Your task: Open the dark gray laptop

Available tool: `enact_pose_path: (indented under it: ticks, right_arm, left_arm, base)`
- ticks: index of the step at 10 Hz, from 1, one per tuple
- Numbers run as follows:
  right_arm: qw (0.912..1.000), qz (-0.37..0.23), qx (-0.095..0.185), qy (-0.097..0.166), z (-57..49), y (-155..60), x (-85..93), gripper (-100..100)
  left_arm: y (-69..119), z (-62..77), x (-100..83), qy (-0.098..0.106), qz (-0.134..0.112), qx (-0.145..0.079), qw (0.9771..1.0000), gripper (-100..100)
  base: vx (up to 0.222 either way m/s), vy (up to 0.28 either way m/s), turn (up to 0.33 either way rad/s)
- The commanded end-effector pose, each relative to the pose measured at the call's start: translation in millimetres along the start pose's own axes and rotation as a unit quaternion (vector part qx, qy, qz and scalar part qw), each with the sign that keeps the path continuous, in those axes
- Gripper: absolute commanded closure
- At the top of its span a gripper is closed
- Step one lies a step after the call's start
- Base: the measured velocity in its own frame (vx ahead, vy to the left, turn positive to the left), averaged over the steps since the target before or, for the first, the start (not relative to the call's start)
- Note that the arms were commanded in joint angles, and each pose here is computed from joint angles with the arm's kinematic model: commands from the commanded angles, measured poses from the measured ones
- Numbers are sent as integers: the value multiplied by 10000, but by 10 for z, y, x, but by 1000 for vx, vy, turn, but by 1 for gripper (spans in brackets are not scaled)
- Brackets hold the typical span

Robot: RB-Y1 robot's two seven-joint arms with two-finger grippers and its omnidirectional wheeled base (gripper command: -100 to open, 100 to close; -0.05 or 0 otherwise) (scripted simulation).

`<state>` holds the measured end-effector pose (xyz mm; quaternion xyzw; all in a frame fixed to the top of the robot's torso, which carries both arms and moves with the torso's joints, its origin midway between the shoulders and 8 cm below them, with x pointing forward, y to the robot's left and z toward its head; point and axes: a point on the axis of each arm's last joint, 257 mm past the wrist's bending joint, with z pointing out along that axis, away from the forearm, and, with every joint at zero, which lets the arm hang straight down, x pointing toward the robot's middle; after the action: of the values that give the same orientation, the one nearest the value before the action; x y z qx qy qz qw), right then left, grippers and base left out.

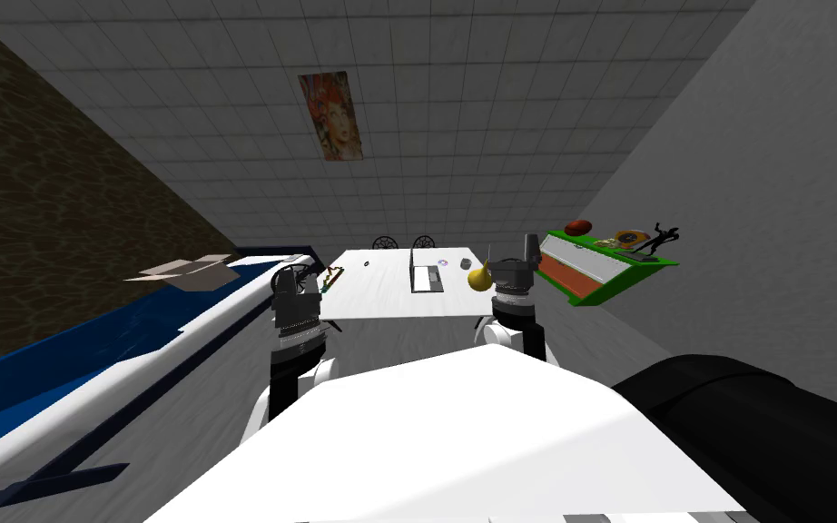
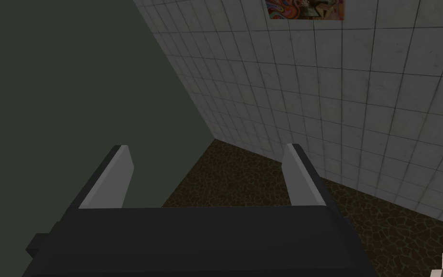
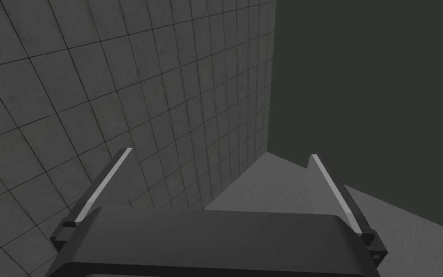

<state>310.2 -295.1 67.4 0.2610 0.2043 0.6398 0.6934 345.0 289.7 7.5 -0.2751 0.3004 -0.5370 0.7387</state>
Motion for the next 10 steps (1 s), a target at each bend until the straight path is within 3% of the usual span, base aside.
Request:
enact_pose_path:
  ticks: [1,9,10]
  right_arm:
    - [10000,0,0,0,0,0,0,0]
    - [10000,0,-2,0,1,2,0,0]
    - [9995,-233,126,194,-6,-67,40,-100]
  left_arm:
    - [0,0,0,0,0,0,10000,0]
    - [-2,1,0,0,0,2,10000,0]
    - [-2,1,0,0,0,2,10000,0]
  base:
    - [0,0,0]
    - [0,0,0]
    - [10,18,85]
